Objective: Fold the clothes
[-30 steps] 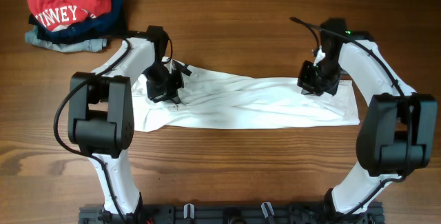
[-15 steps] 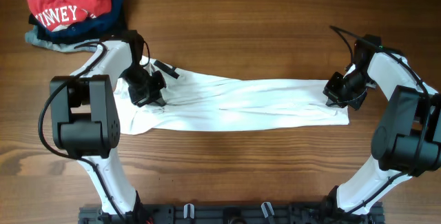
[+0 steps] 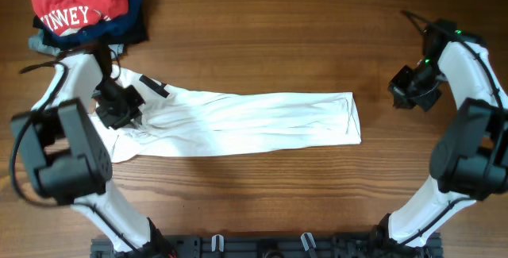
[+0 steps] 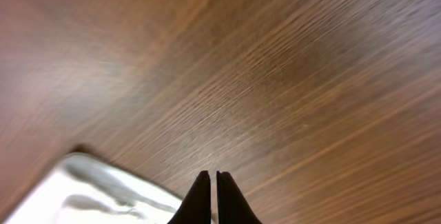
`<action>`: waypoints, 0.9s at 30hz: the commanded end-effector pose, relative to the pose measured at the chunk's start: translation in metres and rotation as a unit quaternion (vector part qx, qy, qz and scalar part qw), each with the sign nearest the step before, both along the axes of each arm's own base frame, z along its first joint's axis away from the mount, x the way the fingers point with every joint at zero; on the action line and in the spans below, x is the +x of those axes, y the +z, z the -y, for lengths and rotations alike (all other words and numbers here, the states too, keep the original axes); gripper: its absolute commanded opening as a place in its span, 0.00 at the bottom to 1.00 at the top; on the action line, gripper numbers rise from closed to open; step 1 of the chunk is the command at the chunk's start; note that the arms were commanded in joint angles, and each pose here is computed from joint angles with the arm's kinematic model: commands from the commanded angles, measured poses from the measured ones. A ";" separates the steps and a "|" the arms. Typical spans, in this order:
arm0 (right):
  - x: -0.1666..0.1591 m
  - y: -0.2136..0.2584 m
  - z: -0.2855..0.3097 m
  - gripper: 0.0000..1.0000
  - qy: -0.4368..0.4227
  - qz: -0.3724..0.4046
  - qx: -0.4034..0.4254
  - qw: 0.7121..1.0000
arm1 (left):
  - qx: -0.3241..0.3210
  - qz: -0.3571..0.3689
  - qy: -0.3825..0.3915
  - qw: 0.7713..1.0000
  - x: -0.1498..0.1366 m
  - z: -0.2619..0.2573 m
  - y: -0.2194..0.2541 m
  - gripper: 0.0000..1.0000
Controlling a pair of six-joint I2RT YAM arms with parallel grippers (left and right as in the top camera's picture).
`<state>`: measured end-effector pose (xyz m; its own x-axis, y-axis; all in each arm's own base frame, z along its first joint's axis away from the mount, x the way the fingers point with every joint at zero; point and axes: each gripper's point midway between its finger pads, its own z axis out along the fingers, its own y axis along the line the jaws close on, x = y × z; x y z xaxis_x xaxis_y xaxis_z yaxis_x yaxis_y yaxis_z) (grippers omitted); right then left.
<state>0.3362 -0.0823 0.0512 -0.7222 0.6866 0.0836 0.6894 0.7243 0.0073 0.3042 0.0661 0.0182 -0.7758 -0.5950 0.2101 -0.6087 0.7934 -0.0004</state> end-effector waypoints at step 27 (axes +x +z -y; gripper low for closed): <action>-0.063 -0.073 -0.124 0.71 0.168 0.065 0.189 0.965 | 0.027 0.138 0.041 0.989 -0.017 -0.016 0.114 1.00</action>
